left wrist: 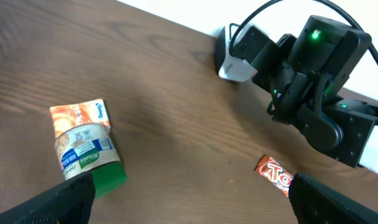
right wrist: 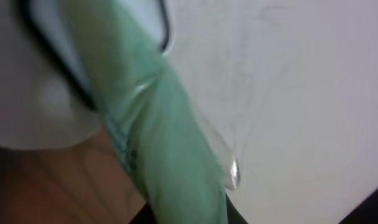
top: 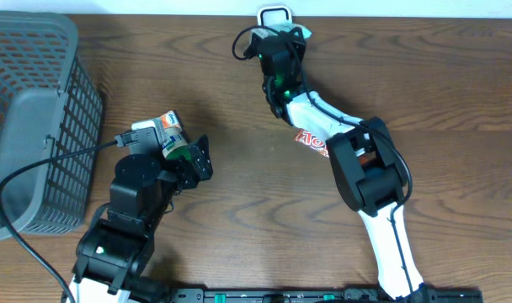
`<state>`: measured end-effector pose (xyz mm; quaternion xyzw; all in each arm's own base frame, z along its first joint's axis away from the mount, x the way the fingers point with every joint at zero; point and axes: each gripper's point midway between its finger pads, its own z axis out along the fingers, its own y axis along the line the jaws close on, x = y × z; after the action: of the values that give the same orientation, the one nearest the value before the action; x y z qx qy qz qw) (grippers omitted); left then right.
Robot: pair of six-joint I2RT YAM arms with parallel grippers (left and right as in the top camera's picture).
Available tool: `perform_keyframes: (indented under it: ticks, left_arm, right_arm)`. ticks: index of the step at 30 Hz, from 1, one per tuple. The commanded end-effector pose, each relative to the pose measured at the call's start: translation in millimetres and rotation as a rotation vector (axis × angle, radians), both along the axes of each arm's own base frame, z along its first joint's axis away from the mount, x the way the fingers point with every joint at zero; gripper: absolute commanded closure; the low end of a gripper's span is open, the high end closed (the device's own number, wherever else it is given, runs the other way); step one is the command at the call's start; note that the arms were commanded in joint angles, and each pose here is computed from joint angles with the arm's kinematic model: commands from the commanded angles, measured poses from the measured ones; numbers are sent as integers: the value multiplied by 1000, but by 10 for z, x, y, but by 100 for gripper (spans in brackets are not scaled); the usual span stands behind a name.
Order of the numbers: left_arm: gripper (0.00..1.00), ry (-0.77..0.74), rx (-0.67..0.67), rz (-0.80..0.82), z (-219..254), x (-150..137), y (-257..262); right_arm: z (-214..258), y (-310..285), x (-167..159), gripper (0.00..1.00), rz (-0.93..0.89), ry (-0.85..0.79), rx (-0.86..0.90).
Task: Scan the item barcode
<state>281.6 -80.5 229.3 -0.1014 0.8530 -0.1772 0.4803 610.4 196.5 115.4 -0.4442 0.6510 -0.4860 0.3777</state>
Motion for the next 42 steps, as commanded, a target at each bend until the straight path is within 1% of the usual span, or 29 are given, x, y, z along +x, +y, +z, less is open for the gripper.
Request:
perform_keyframes:
  ticks: [1,9,13,15,17,19,22,25,28,30,33,37,41,42]
  left_arm:
    - [0,12,23,16,-45,8,42]
    - [0,22,28,18,-72,12,44]
    - [0,23,28,18,-74,13,44]
    - [0,23,28,18,-75,13,44]
    - [0,23,28,17,-75,13,43]
    - [0,23,28,17,-75,13,43]
    - [0,24,28,17,-76,12,43]
    - [0,30,30,17,-89,4,46]
    - [0,46,36,17,-127,-16,52]
    - [0,54,38,17,-143,-24,55]
    - [0,57,39,17,-149,-27,56]
    - [0,58,40,17,-153,-27,56]
    - [0,63,41,17,-166,-22,54]
    - [0,63,41,17,-168,-21,54]
  right_arm:
    - [-226,47,-40,99,23,87,-80]
    - [-520,273,-274,99,80,226,-126]
    - [-512,347,-316,99,93,233,-111]
    - [-431,339,-332,99,90,233,-100]
    - [-282,324,-356,99,89,231,-95]
    - [1,297,-374,99,86,207,-77]
    - [525,213,-441,99,76,161,-3]
    - [1099,18,-595,99,46,117,103]
    - [1582,-297,-782,99,-6,81,229]
    - [1824,-607,-889,99,-63,59,298]
    - [2064,-1192,-1008,99,-191,12,405]
    - [2007,-2133,-1122,99,-416,-1,498]
    - [1680,-3102,-1235,99,-621,22,588]
    - [1610,-3265,-1261,99,-650,28,595]
